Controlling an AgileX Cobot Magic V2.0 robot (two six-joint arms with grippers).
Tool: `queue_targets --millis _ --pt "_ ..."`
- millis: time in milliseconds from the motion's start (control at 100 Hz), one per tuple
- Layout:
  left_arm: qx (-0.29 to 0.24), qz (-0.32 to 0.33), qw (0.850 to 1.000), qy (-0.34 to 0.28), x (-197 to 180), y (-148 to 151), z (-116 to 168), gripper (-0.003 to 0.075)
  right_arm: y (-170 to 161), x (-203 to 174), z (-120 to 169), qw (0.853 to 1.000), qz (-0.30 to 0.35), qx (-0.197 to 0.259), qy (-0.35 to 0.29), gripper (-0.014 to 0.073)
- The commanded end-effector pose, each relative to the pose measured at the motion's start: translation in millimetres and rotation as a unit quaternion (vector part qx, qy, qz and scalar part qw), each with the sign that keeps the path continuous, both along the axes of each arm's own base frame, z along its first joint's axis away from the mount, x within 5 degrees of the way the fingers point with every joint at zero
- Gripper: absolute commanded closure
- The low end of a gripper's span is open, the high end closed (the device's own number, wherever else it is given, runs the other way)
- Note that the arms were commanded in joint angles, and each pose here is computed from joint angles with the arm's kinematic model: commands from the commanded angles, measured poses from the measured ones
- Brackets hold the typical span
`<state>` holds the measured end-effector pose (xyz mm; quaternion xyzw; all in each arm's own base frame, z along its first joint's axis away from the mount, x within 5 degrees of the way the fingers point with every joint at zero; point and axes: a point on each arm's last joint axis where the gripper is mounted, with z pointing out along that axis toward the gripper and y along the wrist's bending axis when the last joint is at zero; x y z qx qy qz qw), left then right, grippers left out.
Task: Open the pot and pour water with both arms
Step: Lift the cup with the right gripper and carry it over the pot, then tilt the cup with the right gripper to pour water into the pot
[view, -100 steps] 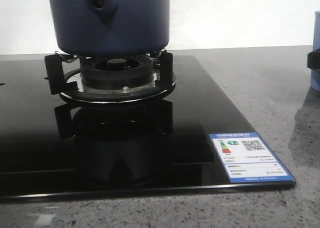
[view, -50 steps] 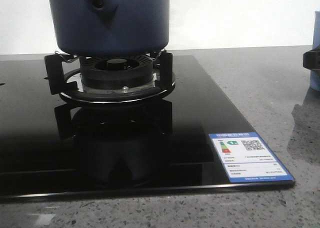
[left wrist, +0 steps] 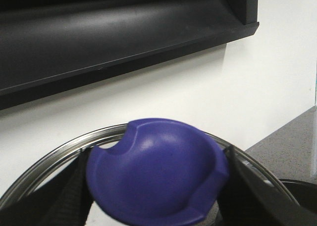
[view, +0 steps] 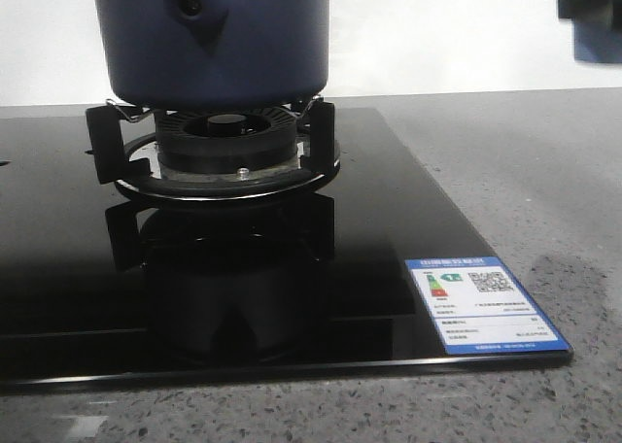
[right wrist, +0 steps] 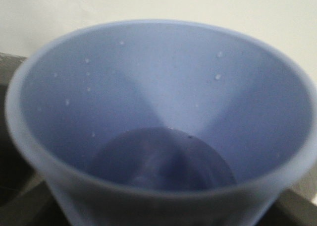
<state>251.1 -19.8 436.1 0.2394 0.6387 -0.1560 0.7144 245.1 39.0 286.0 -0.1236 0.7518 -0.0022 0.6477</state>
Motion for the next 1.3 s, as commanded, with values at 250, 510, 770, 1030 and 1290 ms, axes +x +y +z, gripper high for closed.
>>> queue_targets --millis 250,510,770,1030,1290 --pt "-0.036 -0.006 0.999 -0.036 -12.1 -1.7 22.6 0.0404 51.7 16.7 103.6 0.989 0.100 -0.095 -0.060 0.0326" --pt "-0.036 -0.005 0.999 -0.036 -12.0 -1.6 22.6 0.0404 104.8 41.3 119.7 0.960 0.164 -0.214 -0.070 0.0326" --pt "-0.036 -0.005 0.999 -0.036 -12.0 -1.6 22.6 0.0404 136.3 61.3 124.4 0.899 0.187 -0.373 -0.132 0.0327" --pt "-0.036 -0.005 0.999 -0.036 -11.9 -1.5 22.6 0.0404 141.6 68.0 120.5 0.816 0.189 -0.513 -0.186 0.0327" --pt "-0.037 -0.004 0.999 -0.036 -11.9 -1.4 22.6 0.0404 142.9 70.9 119.1 0.749 0.185 -0.599 -0.215 0.0327"
